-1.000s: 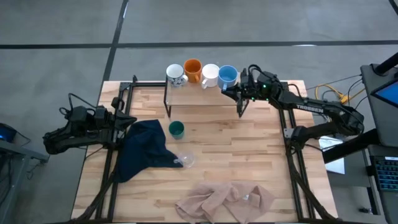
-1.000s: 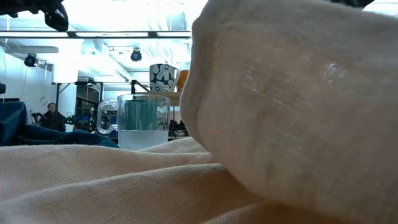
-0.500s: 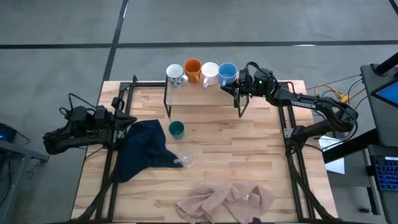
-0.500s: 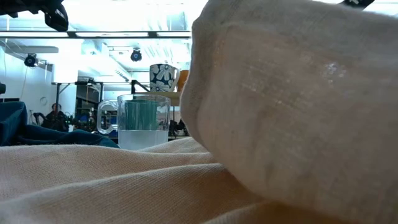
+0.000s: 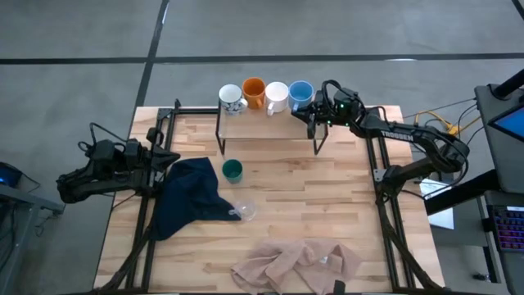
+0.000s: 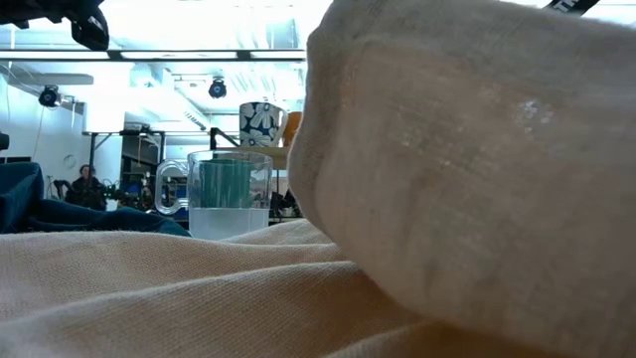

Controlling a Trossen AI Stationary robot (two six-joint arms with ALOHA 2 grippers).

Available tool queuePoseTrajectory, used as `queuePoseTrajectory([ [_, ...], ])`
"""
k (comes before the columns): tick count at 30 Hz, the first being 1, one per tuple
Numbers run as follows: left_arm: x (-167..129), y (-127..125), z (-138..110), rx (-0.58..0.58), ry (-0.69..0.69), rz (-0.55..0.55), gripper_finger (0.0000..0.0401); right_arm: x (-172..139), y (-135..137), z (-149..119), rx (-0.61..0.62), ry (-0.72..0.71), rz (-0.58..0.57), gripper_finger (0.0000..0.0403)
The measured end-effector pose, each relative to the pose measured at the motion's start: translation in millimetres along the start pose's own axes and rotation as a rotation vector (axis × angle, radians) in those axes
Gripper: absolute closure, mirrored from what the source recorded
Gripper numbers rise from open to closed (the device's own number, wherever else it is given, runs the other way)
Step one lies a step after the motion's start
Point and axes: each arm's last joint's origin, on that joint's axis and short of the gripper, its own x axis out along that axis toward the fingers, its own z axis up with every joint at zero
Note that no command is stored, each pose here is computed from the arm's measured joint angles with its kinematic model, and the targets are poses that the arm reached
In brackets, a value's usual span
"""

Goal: Stack small to large cups/mugs on shelf
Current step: Put the blue mug on the shelf

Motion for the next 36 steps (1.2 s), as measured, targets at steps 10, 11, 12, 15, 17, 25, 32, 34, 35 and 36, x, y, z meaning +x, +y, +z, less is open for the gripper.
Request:
queuePoseTrajectory([
  [10, 0, 0, 0, -0.003, 0.001, 0.0, 0.0401, 0, -12, -2, 0.021, -0.015, -0.042, 0.039],
  [11, 0, 0, 0, -0.003, 0.0, 0.0, 0.0401, 1, -12, -2, 0.026, -0.017, -0.043, 0.039],
  [12, 0, 0, 0, -0.003, 0.001, -0.001, 0.0401, 3, -13, -3, 0.029, -0.022, -0.042, 0.039],
  [15, 0, 0, 0, -0.004, 0.001, -0.001, 0.0401, 6, -15, -4, 0.04, -0.036, -0.041, 0.039],
  [17, 0, 0, 0, -0.003, 0.0, 0.0, 0.0401, 9, -16, -6, 0.049, -0.034, -0.051, 0.039],
  [25, 0, 0, 0, -0.004, 0.0, 0.0, 0.0401, 13, -19, -10, 0.06, -0.036, -0.094, 0.039],
  [32, 0, 0, 0, -0.004, 0.0, -0.001, 0.0401, 12, -20, -10, 0.069, -0.036, -0.117, 0.039],
  [34, 0, 0, 0, -0.004, 0.0, -0.001, 0.0401, 12, -20, -10, 0.07, -0.035, -0.12, 0.039],
  [35, 0, 0, 0, -0.004, 0.0, -0.001, 0.0401, 12, -20, -10, 0.072, -0.035, -0.12, 0.039],
  [36, 0, 0, 0, -0.004, 0.0, -0.001, 0.0401, 12, -20, -10, 0.075, -0.035, -0.121, 0.039],
])
